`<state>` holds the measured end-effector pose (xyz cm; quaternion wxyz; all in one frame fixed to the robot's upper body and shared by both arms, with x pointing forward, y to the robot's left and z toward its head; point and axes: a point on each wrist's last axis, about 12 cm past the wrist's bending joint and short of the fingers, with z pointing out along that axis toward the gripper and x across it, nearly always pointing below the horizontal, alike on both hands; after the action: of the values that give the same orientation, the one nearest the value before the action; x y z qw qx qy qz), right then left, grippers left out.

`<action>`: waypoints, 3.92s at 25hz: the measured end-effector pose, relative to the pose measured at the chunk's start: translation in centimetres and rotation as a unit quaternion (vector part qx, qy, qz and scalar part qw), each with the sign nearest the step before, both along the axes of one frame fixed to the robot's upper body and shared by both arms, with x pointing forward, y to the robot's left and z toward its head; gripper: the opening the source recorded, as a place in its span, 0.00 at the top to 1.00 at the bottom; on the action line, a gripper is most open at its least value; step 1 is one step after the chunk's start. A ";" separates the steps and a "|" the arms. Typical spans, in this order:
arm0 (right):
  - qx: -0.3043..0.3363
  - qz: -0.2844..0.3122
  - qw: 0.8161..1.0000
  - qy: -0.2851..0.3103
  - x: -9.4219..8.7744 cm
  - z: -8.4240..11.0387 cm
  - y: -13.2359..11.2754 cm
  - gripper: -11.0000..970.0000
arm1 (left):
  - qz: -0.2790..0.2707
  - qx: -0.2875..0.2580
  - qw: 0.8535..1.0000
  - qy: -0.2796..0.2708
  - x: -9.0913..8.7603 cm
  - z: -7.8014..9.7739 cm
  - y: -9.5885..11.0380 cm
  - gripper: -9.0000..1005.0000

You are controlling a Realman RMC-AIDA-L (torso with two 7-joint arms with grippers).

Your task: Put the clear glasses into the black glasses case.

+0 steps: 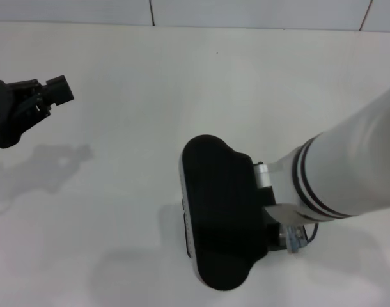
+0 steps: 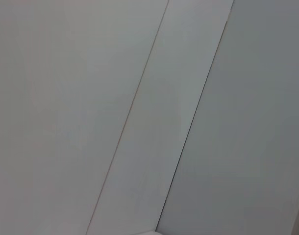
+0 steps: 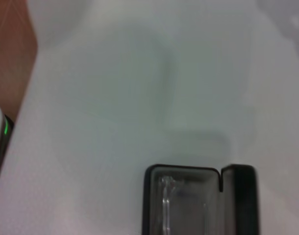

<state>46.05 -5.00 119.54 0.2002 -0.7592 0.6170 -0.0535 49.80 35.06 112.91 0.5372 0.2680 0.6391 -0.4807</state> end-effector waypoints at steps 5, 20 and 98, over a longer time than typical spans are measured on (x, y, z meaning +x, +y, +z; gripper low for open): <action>0.031 -0.001 0.999 0.014 -0.7 1.1 -0.9 0.83 | 0.000 0.000 1.000 -0.003 -0.1 0.1 0.2 0.90; 0.360 -0.037 0.924 0.120 2.4 10.2 -12.4 0.83 | -0.006 -0.013 1.000 -0.012 0.5 0.8 -0.3 0.89; 0.620 -0.184 0.750 0.141 3.0 -3.1 -30.4 0.82 | -0.302 0.018 0.953 -0.025 1.6 1.1 -16.2 0.78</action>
<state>49.04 -35.45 116.47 0.5235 -0.3394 0.6637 0.4126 51.42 18.87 114.01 0.3777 0.4697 0.5231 -0.6026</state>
